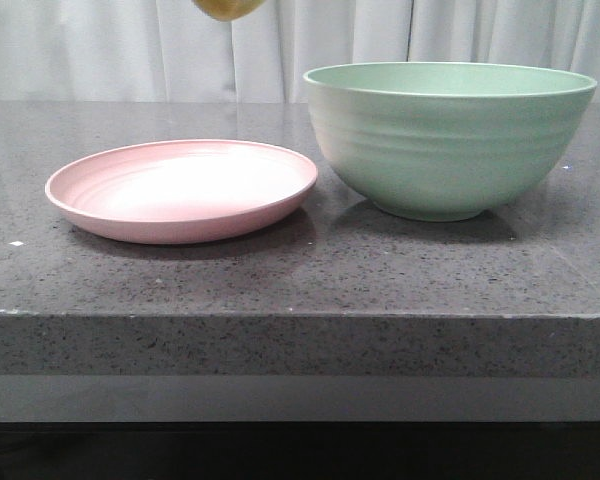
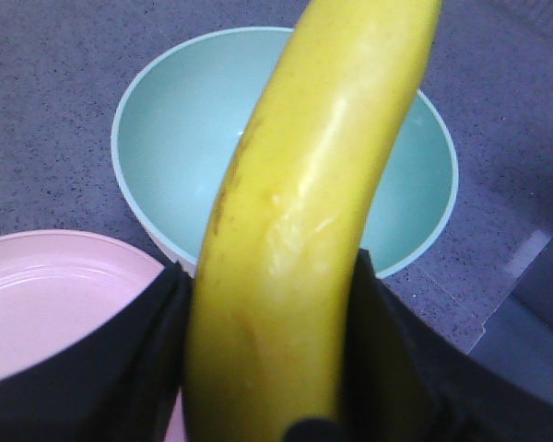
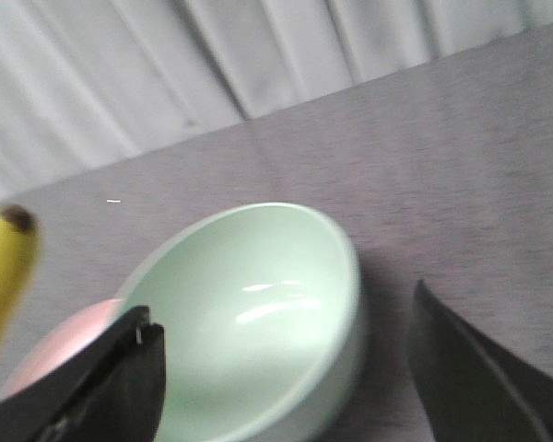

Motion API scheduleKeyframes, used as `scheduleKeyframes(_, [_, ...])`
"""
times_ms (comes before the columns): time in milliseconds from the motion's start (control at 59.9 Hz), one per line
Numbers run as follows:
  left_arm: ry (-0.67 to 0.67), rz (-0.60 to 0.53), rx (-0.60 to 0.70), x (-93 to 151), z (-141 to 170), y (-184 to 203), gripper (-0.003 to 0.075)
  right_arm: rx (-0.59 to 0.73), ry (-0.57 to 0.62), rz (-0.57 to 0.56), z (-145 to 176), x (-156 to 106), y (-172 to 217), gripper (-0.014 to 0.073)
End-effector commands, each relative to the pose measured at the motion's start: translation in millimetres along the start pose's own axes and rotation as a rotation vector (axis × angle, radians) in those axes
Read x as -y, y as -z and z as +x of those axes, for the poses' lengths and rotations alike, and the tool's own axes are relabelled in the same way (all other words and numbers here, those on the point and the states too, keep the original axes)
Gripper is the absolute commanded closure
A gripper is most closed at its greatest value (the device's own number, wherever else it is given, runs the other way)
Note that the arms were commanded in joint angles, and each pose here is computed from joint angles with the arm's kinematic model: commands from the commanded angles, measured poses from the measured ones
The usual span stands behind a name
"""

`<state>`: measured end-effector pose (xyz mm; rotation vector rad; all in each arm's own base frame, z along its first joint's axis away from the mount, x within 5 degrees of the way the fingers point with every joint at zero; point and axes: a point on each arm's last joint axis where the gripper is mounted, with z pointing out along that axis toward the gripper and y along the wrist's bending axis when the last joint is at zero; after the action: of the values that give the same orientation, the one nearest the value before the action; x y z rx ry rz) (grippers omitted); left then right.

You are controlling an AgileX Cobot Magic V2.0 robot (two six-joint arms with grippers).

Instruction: Transfer banana from pink plate to green bowl

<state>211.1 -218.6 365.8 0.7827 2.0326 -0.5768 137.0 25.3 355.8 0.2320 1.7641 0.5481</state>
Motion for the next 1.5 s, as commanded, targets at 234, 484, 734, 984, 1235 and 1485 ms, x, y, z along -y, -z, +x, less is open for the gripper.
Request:
scheduleKeyframes(234, [0.007,0.014,0.150,4,-20,17,0.0525,-0.008,-0.222,-0.248,-27,-55,-36,0.0034])
scheduleKeyframes(484, [0.007,0.014,0.150,4,-20,17,0.0525,-0.083,-0.259,-0.316,-25,-87,-69,0.0034])
scheduleKeyframes(734, [0.007,0.014,0.150,4,-20,17,0.0525,-0.133,-0.255,-0.324,-21,-102,-96,0.0034])
scheduleKeyframes(984, [0.007,0.014,0.151,4,-20,17,0.0525,-0.150,-0.259,-0.297,-15,-102,-110,0.0034])
scheduleKeyframes(1235, [0.007,0.014,0.154,4,-20,17,0.0525,-0.187,-0.256,-0.281,-7,-100,-119,0.0055])
scheduleKeyframes(1485, [0.007,0.014,0.154,4,-20,17,0.0525,-0.188,-0.256,-0.281,-7,-101,-119,0.0426])
